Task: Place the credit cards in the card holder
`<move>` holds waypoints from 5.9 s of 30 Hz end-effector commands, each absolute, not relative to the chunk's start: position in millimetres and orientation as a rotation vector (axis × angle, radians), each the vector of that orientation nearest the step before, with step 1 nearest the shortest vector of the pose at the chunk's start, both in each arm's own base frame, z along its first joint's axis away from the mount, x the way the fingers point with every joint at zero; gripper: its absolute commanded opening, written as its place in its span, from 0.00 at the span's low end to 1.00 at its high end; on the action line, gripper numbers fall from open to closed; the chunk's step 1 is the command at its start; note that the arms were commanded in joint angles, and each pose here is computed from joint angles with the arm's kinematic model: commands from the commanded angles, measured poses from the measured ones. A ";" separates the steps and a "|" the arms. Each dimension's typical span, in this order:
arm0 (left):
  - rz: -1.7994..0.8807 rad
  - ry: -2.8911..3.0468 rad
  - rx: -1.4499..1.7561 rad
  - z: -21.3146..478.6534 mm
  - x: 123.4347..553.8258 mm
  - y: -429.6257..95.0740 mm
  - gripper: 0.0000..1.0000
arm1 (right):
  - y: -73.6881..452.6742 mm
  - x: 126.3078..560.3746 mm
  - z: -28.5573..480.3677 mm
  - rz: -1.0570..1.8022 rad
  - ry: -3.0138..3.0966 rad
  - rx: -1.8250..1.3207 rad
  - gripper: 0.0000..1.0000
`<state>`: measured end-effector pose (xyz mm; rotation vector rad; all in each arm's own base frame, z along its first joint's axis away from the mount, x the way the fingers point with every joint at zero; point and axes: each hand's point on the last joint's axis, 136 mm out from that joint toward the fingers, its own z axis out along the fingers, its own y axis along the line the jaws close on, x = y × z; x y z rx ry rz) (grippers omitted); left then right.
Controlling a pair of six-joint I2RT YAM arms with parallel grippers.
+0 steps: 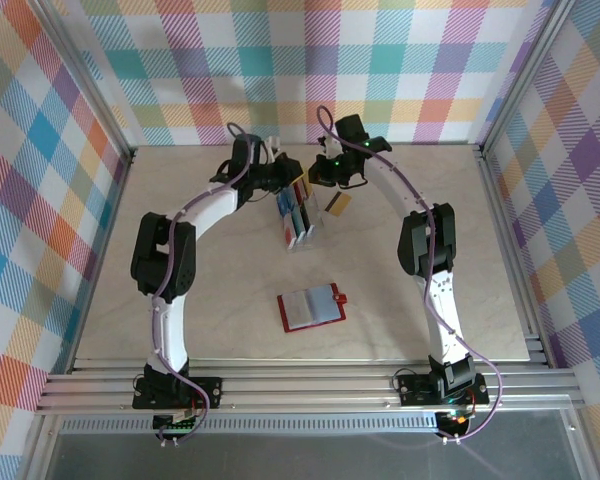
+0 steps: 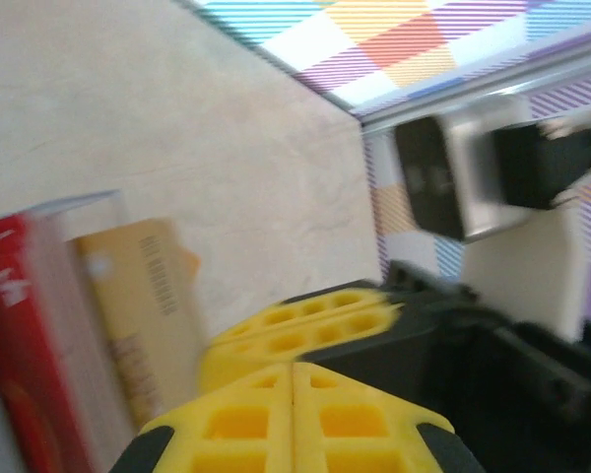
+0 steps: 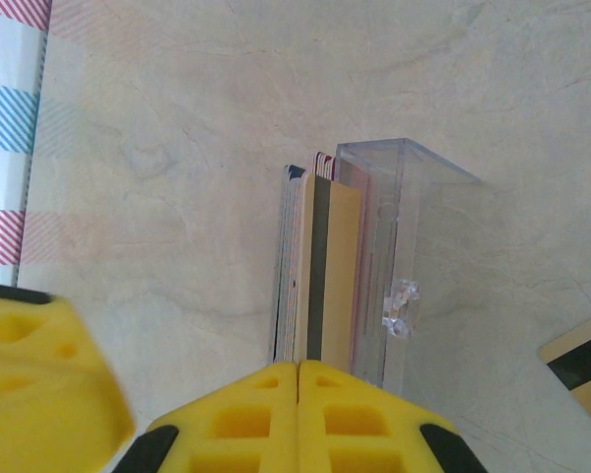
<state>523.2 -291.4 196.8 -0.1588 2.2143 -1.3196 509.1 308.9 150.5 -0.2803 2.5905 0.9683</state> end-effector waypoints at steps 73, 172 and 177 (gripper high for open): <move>-1.329 2.365 -0.285 106.0 519.6 -291.1 0.06 | 305.7 501.2 127.1 1.099 2.661 -0.180 0.32; -1.192 2.439 -0.176 81.3 507.9 -305.3 0.09 | 326.4 465.4 197.7 1.521 2.441 -0.181 0.19; -1.271 2.396 -0.194 103.1 510.6 -298.6 0.09 | 314.7 469.9 198.0 1.359 2.468 -0.182 0.24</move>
